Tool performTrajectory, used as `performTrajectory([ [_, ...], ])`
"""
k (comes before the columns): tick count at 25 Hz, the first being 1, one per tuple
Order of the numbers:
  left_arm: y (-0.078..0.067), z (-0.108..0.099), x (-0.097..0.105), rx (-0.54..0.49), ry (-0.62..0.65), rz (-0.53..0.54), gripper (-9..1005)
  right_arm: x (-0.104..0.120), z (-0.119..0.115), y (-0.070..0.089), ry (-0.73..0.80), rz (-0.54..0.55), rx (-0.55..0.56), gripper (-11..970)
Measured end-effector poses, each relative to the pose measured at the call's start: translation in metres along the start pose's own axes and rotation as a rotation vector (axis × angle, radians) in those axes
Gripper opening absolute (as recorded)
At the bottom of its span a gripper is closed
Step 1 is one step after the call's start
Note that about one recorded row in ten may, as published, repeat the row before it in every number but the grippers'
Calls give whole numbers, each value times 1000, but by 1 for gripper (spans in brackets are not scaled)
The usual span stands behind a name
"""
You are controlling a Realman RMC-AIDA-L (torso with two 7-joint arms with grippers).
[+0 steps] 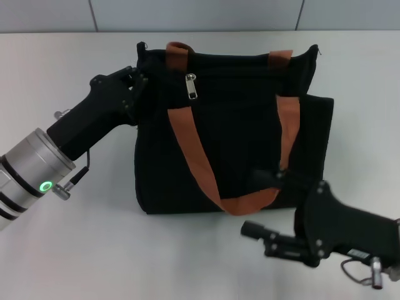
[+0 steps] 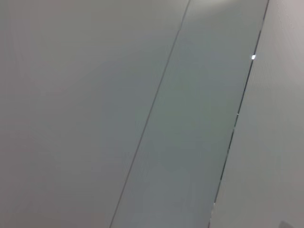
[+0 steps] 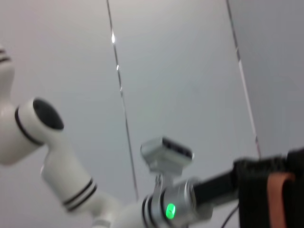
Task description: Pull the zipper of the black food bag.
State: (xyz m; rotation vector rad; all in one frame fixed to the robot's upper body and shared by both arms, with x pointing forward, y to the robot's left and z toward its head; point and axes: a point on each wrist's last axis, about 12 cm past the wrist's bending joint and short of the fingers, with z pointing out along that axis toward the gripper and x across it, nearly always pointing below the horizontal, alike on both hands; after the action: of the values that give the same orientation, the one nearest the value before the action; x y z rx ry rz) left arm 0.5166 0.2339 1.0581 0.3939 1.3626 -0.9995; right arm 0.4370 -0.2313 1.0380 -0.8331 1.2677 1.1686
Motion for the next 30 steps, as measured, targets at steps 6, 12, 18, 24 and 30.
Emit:
performTrajectory([
  [6, -3, 10, -3, 47, -16, 5, 31, -19, -8, -3, -170, 33, 67, 784],
  [12, -4, 19, -7, 74, -25, 13, 32, -27, -6, -10, -205, 56, 55, 743],
  [18, -6, 31, -10, 105, -36, 62, 33, -33, 2, -18, -267, 175, 63, 500],
  [24, -8, 40, -12, 132, -46, 89, 34, -39, 1, -27, -309, 350, 78, 369],
  [30, -11, 51, -15, 161, -55, 92, 35, -42, 2, -30, -326, 366, 83, 352],
])
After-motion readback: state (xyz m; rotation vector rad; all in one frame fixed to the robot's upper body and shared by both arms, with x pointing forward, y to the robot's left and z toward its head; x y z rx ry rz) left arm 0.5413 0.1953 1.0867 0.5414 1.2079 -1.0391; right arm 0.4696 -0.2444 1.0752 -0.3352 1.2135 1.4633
